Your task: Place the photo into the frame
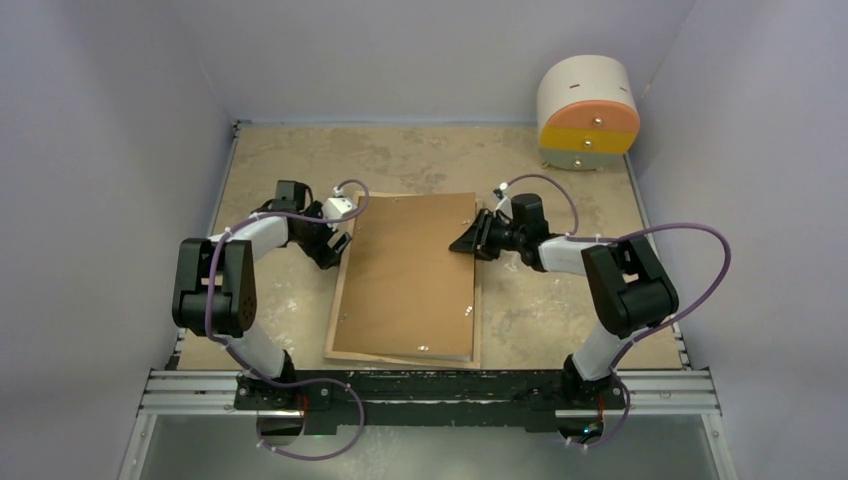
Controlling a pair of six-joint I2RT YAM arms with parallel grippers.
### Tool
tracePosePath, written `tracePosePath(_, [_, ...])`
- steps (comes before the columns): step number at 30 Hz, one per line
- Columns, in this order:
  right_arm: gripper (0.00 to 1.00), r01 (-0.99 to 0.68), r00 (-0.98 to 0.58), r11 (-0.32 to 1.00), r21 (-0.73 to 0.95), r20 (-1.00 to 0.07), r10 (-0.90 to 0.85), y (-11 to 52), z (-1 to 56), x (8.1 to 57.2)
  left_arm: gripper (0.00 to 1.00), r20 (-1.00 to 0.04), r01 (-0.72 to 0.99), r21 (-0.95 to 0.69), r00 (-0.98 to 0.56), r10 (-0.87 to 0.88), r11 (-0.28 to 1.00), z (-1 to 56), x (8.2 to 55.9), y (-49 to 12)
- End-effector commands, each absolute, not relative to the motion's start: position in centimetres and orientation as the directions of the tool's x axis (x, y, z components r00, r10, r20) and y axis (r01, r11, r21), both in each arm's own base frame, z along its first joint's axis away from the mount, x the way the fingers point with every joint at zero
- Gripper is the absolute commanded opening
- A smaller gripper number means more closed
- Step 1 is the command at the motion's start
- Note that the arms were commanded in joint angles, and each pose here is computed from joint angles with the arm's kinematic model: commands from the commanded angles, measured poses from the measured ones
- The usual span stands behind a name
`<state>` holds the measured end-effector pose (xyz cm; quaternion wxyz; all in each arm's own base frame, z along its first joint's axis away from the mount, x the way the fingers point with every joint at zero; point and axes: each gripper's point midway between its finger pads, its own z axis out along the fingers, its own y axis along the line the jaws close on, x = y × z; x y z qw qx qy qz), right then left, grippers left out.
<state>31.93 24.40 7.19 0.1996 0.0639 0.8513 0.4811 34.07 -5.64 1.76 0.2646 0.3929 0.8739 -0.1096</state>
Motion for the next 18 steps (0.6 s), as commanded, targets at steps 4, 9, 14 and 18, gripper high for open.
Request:
tracePosePath(4, [0.54, -0.161, -0.923, 0.662, 0.732, -0.349, 0.162, 26.1, 6.3, 30.8, 0.82, -0.544, 0.766, -0.030, -0.551, 0.632, 0.642, 1.0, 33.2, -6.9])
tracePosePath(9, [0.99, -0.172, -0.922, 0.751, 0.638, -0.372, 0.105, 26.0, 5.8, 30.4, 0.82, -0.542, 0.767, -0.024, -0.549, 0.636, 0.642, 1.0, 33.2, -6.8])
tracePosePath(14, [0.99, -0.163, -0.920, 0.822, 0.545, -0.386, 0.073, 25.4, 5.5, 30.1, 0.82, -0.539, 0.765, -0.023, -0.552, 0.636, 0.644, 1.0, 33.1, -6.7])
tracePosePath(18, [0.99, -0.157, -0.921, 0.877, 0.454, -0.388, 0.036, 24.6, 5.9, 29.9, 0.82, -0.533, 0.763, -0.016, -0.553, 0.640, 0.646, 1.0, 33.1, -6.5])
